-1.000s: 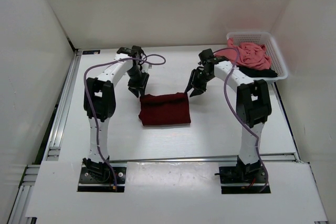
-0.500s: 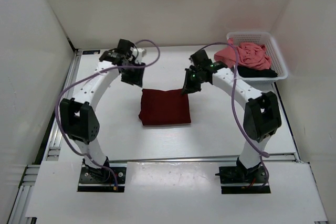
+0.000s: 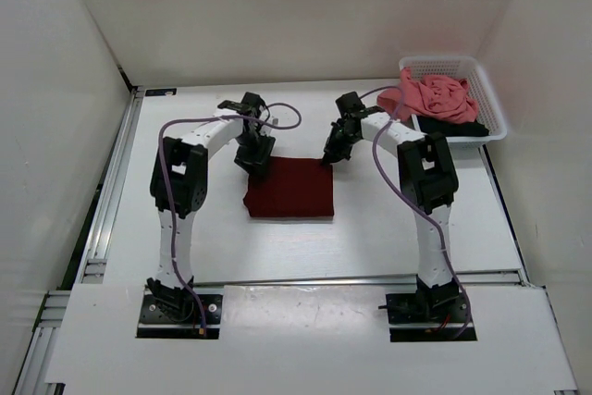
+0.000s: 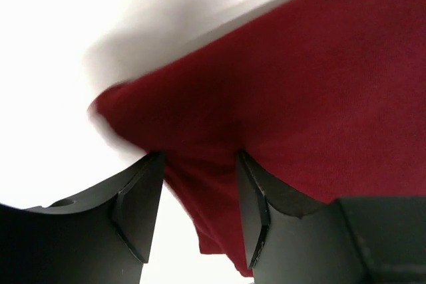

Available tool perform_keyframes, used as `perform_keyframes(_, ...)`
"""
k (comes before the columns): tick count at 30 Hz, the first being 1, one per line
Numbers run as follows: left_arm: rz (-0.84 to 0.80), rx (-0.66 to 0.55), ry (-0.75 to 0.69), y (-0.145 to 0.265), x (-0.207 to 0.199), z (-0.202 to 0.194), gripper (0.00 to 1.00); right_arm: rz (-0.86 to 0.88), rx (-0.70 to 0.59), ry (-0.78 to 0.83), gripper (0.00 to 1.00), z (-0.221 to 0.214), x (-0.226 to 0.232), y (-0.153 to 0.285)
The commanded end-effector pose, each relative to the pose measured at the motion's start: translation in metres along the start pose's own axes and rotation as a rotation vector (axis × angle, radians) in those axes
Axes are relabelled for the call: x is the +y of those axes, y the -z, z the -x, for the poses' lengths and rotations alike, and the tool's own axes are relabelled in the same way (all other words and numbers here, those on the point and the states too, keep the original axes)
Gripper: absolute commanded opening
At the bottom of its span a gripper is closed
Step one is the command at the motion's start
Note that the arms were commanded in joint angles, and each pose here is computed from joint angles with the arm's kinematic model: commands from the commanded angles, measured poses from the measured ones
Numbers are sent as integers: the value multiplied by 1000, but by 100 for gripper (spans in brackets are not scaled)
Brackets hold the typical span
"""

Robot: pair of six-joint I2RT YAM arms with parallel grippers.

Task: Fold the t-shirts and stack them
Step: Smooth out wrinkles on the folded tshirt, then put the neatly folded tshirt into the corner of the board with the left arm

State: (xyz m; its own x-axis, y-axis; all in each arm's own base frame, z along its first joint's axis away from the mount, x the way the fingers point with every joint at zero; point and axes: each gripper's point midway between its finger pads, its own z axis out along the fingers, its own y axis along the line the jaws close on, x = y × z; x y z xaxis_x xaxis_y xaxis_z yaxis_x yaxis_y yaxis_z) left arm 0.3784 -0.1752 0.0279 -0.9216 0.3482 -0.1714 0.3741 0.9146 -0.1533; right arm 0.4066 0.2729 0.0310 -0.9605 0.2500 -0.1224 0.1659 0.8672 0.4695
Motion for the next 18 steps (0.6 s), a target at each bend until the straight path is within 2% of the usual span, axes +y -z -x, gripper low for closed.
perform_keyframes(1,45,-161,13,31,21,43,59,-1,-69,-46,0,22,2,15)
perform_keyframes(5,39,-157,13,31,20,40,60,8,-57,-77,0,26,-8,18)
perform_keyframes(7,16,-198,5,50,12,42,64,10,-61,-44,0,25,-9,21)
perform_keyframes(8,2,-207,2,56,9,40,93,26,-81,-23,0,28,-2,32)
perform_keyframes(9,-22,-223,-4,65,3,39,100,31,-88,1,1,28,-1,37)
perform_keyframes(11,-49,-254,-4,86,-2,32,100,59,-140,44,4,34,11,61)
perform_keyframes(13,-77,-236,-4,89,-8,20,100,74,-177,73,13,36,17,79)
perform_keyframes(16,-184,-126,13,83,-26,-12,100,73,-235,94,23,29,18,114)
perform_keyframes(17,-208,-68,14,72,-33,-26,100,92,-253,110,23,20,25,131)
perform_keyframes(18,-220,-35,22,63,-34,-33,100,69,-241,116,23,10,13,130)
